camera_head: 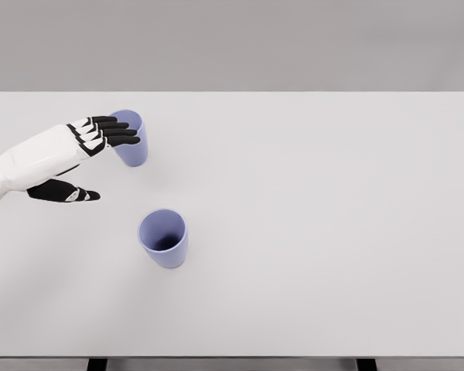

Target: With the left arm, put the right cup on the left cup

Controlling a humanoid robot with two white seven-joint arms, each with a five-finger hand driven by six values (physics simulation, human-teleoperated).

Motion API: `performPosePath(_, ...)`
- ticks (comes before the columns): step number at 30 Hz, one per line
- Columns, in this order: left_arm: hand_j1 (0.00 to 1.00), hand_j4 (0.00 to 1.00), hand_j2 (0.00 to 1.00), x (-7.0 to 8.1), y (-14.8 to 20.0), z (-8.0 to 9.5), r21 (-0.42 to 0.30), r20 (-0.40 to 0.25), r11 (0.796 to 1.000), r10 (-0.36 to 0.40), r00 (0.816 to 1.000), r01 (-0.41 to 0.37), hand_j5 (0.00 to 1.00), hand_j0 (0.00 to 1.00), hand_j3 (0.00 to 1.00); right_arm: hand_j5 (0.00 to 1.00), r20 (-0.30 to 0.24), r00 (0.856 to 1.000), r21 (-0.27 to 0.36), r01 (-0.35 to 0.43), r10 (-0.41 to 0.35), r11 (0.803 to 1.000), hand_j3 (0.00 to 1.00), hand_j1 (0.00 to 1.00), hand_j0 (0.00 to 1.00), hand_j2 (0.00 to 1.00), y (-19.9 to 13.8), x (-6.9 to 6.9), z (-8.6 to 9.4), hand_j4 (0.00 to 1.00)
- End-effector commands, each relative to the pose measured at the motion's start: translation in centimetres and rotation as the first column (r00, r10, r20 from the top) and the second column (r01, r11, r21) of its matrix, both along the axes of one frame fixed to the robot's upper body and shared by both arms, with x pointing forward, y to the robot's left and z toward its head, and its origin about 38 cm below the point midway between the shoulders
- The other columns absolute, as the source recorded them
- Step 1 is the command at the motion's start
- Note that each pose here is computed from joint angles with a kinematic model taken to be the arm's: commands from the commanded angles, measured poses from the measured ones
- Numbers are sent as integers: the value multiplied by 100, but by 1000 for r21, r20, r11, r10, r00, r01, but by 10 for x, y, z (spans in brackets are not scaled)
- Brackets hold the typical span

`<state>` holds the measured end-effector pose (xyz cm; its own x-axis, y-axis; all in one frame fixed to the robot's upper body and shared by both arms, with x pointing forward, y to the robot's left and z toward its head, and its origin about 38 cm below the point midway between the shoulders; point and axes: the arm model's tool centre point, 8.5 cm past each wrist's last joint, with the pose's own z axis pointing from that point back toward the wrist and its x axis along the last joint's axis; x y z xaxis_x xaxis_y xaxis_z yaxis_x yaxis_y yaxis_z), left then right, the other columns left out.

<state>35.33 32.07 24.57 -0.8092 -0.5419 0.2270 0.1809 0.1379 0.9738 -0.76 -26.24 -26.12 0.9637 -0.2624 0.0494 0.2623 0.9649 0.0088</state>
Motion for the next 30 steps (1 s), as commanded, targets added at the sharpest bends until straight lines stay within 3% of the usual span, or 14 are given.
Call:
performPosePath(1,100,100,100,0,0,1,-8,-1,1000,1,1000,-1,100,100,100,100,-1,1000,0,-11,11,1000,100,100,100,100,0,0,0,100)
performPosePath(13,100,100,100,-2,4,0,-44,-21,999,9,1000,-10,100,100,100,100,-10,1000,2,-9,9,1000,100,100,100,100,1,-4,0,100)
performPosePath(15,100,100,100,-2,6,6,-115,-40,993,10,999,-15,100,100,100,100,-10,1000,2,-11,11,1000,100,100,100,100,1,-4,0,100)
performPosePath(16,100,100,100,-2,7,9,-184,-70,983,4,998,-17,100,100,100,100,-10,1000,2,-11,11,1000,100,100,100,100,1,-4,0,100)
performPosePath(18,99,99,99,-6,26,18,-237,-141,970,15,990,-49,99,99,99,100,-10,1000,2,-11,11,1000,100,100,100,100,1,-4,0,100)
performPosePath(19,98,98,98,-8,33,22,-304,-192,950,11,981,-70,98,98,98,100,-10,1000,2,-11,11,1000,100,100,100,100,1,-4,0,100)
performPosePath(20,93,93,93,-8,35,24,-340,-200,937,9,980,-79,93,93,93,100,-10,1000,2,-11,11,1000,100,100,100,100,1,-4,0,100)
performPosePath(21,88,88,88,-7,36,25,-347,-200,934,13,980,-83,88,88,88,100,-10,1000,2,-11,11,1000,100,100,100,100,1,-4,0,100)
performPosePath(25,89,89,89,-6,47,42,-352,-184,931,31,983,-95,89,89,89,100,-10,1000,2,-11,11,1000,100,100,100,100,1,-4,0,100)
performPosePath(26,89,89,89,-8,49,40,-368,-211,924,27,977,-104,89,89,89,100,-10,1000,2,-11,11,1000,100,100,100,100,1,-4,0,100)
performPosePath(28,90,90,90,-21,53,12,-394,-336,906,17,942,-157,90,90,90,100,-10,1000,2,-11,11,1000,100,100,100,100,1,-4,0,100)
performPosePath(30,97,97,97,-32,52,-12,-390,-401,903,12,916,-182,97,97,97,100,-10,1000,2,-11,11,1000,100,100,100,100,1,-4,0,100)
